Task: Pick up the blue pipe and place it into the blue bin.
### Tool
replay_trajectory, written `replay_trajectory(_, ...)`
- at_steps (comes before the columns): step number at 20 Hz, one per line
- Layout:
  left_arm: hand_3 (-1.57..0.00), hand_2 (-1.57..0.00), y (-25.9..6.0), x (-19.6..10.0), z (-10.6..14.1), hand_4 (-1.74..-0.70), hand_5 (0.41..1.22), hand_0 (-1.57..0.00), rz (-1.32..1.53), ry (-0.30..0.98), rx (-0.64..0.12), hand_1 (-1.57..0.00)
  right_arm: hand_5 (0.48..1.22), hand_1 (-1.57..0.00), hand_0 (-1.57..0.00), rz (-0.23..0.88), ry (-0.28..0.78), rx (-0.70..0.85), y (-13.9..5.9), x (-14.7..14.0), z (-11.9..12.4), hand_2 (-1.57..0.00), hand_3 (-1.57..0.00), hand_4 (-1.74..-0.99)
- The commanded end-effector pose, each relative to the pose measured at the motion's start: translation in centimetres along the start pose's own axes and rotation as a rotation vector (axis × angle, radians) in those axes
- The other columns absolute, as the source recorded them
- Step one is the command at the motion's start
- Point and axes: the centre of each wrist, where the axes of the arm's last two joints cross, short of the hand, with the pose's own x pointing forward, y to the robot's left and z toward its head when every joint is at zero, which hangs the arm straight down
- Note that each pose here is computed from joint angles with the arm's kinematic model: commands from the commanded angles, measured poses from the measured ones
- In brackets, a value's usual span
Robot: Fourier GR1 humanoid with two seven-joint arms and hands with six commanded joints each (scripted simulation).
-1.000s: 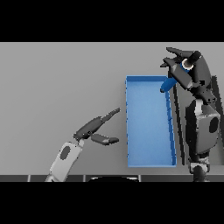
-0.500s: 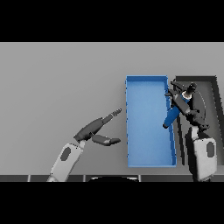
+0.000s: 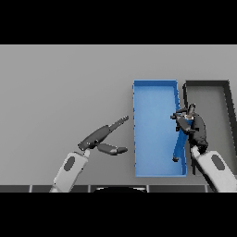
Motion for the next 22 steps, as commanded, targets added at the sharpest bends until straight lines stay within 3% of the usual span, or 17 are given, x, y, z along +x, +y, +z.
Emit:
replay_trajectory(1,0.0,0.0,0.1,0.1,0.0,-0.88,0.421,0.0,-0.002,-0.007,-0.001,0.0,1.221,-1.34,-1.46,0.012,0.051,-0.006,0.1,-0.5,-0.3,-1.34,-0.79,-1.678)
replay_trajectory(2,0.0,0.0,0.1,-0.1,0.1,-0.88,0.422,0.0,0.003,0.001,-0.001,0.0,1.221,-1.07,-1.17,0.026,0.085,-0.018,0.0,-0.3,-0.5,-1.07,-0.63,-1.592)
replay_trajectory(4,0.0,0.0,-0.2,-0.2,-0.1,-0.88,0.425,0.0,-0.002,0.007,-0.004,0.0,1.221,-0.68,-0.75,0.066,0.134,-0.011,0.6,-0.2,-0.7,-0.68,-0.4,-1.413)
replay_trajectory(5,0.0,0.0,-0.3,-0.2,-0.1,-0.88,0.427,0.0,-0.003,0.004,-0.004,0.0,1.221,-0.55,-0.6,0.095,0.151,0.01,0.7,-0.3,-0.8,-0.55,-0.32,-1.337)
replay_trajectory(8,0.0,0.0,-0.1,0.1,0.0,-0.88,0.429,0.0,0.004,-0.007,-0.001,0.0,1.084,-0.28,-0.31,0.217,0.202,0.07,0.6,-0.7,-0.8,-0.28,-0.16,-1.175)
replay_trajectory(12,0.0,0.0,-0.4,0.2,0.2,-0.89,0.426,0.0,0.006,-0.01,-0.008,0.0,0.898,-0.11,-0.12,0.361,0.24,0.115,0.9,-1.0,-0.7,-0.11,-0.07,-1.078)
replay_trajectory(18,0.0,0.0,-0.3,0.0,0.5,-0.89,0.429,0.0,0.003,-0.007,0.004,0.0,0.734,-0.03,-0.03,0.449,0.258,0.12,1.3,-1.3,-1.0,-0.03,-0.02,-1.038)
replay_trajectory(22,0.0,0.0,-0.1,0.4,0.0,-0.89,0.431,0.0,0.0,0.009,0.008,0.0,0.672,-0.01,-0.01,0.463,0.254,0.12,1.4,-1.4,-1.4,-0.01,-0.01,-1.022)
